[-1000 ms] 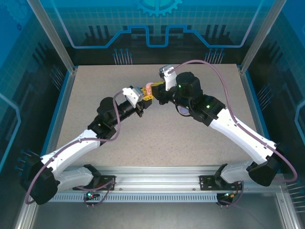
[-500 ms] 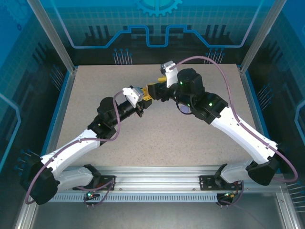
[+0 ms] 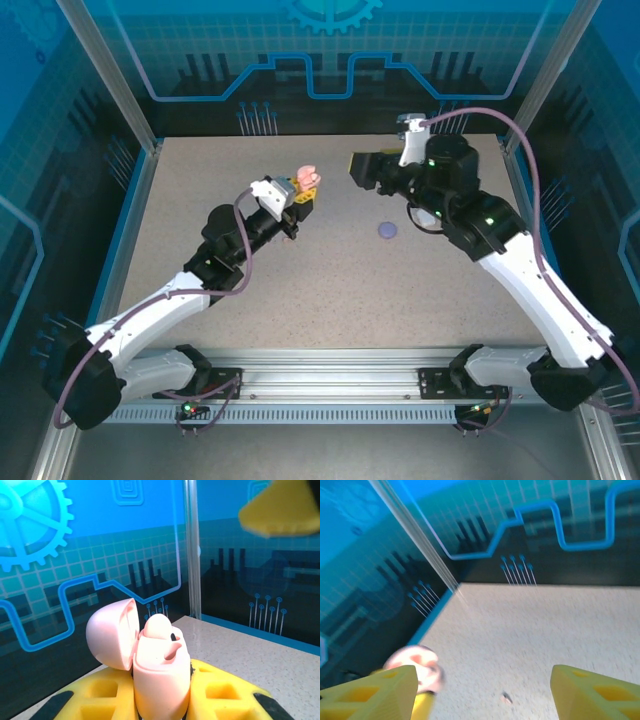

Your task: Insert the wireless bluetooth earbuds into the charging case

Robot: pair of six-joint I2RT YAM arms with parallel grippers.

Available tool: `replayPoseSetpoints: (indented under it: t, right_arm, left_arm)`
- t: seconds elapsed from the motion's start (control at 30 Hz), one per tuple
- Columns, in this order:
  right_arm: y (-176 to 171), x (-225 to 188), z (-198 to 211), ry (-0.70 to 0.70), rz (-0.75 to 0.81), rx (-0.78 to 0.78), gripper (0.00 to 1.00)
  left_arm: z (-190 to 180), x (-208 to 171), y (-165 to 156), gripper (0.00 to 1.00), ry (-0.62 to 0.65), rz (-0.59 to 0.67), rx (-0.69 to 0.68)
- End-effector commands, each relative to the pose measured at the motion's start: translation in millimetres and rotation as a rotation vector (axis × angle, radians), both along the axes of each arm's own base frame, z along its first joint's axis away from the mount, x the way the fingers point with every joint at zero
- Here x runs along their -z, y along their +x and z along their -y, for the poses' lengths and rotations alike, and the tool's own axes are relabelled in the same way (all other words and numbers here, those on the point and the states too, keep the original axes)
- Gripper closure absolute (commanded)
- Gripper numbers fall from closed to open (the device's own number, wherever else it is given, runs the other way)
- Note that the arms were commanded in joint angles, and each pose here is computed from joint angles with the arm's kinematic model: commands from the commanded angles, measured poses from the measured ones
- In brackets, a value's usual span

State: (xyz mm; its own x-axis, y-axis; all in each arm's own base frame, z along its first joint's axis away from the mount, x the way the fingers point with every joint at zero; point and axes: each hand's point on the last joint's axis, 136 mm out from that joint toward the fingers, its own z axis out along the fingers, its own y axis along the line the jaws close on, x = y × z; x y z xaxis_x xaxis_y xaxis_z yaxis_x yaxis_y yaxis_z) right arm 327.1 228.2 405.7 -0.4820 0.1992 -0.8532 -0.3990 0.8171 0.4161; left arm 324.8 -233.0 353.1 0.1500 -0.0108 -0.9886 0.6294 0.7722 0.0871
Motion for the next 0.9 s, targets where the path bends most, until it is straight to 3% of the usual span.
replayPoseSetpoints:
  t: [0.0, 0.4, 0.67, 0.87]
  right_arm:
    - [19, 104, -9, -0.126, -0.286, 0.038, 0.3]
    - [63, 281, -107, -0.351, -0.581, -0.296, 0.42]
    - [77, 341, -150, -0.373, -0.68, -0.33, 0.42]
    - [69, 373, -175, -0.408, -0.725, -0.355, 0.43]
  left_arm:
    - [-26, -21, 4, 1.0, -0.084, 0.028, -0.078]
    - [-72, -34, 5, 1.0, -0.169, 0.013, -0.191]
    - [-76, -33, 6, 1.0, -0.171, 0.006, -0.205]
    - [-78, -32, 6, 1.0, -0.173, 0.003, -0.213]
